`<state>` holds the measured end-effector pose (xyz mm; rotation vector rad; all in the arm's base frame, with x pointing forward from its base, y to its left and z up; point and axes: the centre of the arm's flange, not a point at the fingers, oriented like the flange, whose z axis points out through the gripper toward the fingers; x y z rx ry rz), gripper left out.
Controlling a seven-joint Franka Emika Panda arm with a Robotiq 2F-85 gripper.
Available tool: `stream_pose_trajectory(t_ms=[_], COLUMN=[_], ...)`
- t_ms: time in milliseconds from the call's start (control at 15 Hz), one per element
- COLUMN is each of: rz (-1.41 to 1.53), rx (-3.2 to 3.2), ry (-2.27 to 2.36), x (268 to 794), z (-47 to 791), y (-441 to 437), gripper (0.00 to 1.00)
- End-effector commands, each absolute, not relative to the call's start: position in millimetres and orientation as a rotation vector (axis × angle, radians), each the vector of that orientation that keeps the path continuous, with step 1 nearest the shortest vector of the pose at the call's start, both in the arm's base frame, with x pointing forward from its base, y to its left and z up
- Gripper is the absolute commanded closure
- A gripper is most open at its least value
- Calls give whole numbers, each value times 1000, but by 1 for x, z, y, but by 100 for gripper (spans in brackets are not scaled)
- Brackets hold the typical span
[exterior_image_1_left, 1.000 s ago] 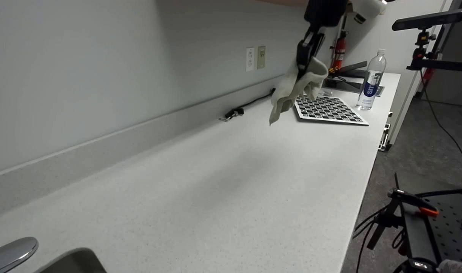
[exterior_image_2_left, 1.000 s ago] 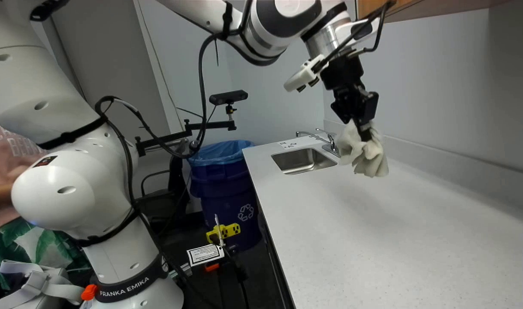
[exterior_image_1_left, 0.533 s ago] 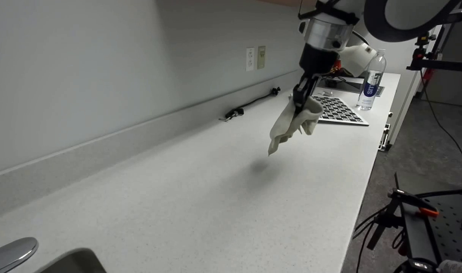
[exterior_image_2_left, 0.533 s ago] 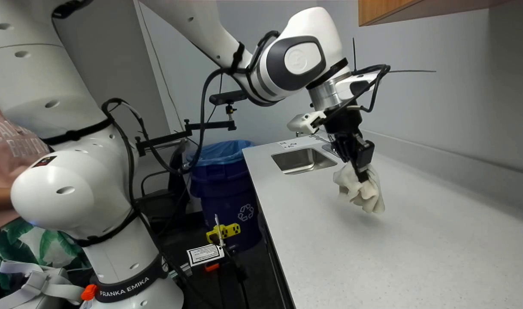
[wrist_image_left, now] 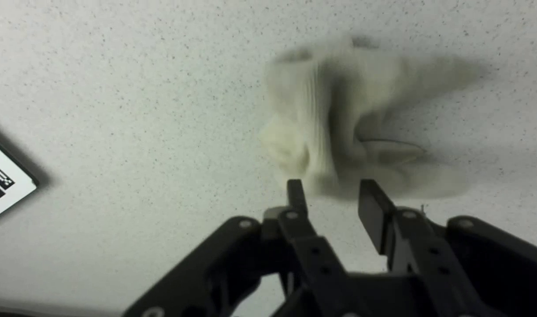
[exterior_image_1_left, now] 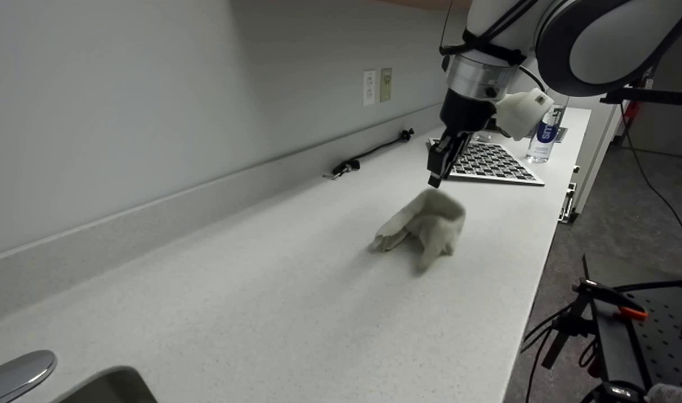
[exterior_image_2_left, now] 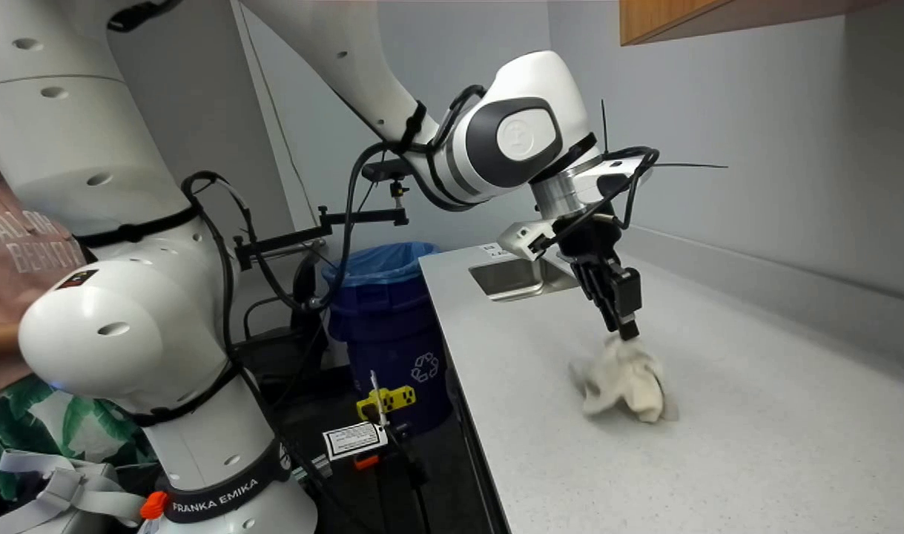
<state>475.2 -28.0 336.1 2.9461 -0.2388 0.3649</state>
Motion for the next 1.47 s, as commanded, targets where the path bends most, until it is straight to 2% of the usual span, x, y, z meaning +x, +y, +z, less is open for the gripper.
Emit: stream_pose_trajectory(t_ms=[0, 267, 667, 733, 1400], rz=[428, 513, 670, 598, 589], rx=[2924, 2911, 2890, 2897, 2899], ry=[-268, -316, -345, -332, -327], x=[470, 469, 453, 469, 468], z=[345, 373, 428, 410, 407], y=[-36, -47, -54, -51, -50], gripper=[31, 1, 0, 0, 0])
